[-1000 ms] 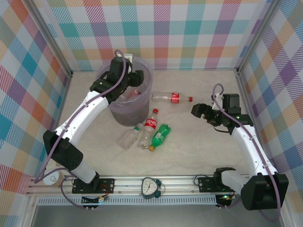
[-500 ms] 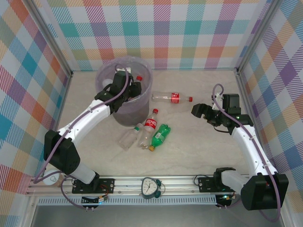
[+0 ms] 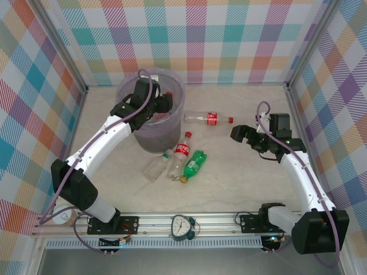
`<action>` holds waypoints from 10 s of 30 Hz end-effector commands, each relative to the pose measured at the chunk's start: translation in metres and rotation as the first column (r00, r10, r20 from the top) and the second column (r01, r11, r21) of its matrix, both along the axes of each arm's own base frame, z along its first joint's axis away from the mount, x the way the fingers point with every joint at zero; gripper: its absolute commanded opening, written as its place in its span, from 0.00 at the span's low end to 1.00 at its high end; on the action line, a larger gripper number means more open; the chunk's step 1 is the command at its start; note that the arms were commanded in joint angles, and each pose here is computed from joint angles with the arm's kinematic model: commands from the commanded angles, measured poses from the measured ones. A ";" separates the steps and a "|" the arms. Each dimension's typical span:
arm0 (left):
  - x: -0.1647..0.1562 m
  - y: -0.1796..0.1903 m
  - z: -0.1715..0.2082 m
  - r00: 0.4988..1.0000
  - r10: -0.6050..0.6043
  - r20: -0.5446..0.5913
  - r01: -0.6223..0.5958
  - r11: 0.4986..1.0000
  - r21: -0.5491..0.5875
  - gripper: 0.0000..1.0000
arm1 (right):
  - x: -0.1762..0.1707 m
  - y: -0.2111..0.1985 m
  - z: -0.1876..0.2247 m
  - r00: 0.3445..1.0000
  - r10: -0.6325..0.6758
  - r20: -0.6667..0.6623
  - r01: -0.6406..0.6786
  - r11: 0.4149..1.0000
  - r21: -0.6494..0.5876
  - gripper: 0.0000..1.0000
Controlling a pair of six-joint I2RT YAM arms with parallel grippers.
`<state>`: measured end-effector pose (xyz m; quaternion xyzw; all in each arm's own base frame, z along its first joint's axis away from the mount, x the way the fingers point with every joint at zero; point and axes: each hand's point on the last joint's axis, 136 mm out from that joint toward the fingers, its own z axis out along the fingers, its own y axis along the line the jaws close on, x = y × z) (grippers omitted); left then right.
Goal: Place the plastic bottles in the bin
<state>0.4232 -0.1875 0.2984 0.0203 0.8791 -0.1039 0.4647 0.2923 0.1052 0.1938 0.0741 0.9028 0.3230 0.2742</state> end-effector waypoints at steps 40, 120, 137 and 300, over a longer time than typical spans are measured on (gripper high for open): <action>-0.238 0.064 -0.075 0.952 -0.075 -0.296 0.021 0.983 -0.182 0.78 | -0.017 0.157 -0.108 0.926 0.159 -0.344 -0.158 0.987 0.032 0.91; -0.172 -0.162 -0.127 0.884 -0.389 -0.260 0.348 0.918 -0.189 0.54 | -0.028 0.096 0.003 0.970 0.230 -0.074 -0.232 0.973 -0.015 0.82; -0.124 -0.172 0.003 0.891 -0.452 -0.051 0.435 0.880 -0.191 0.48 | -0.023 0.012 0.021 0.998 -0.055 0.019 0.056 0.997 -0.059 0.84; -0.173 -0.135 -0.148 0.943 -0.217 -0.251 0.193 0.974 -0.120 0.76 | -0.025 0.179 -0.022 0.915 0.402 -0.027 -0.395 0.908 0.139 0.56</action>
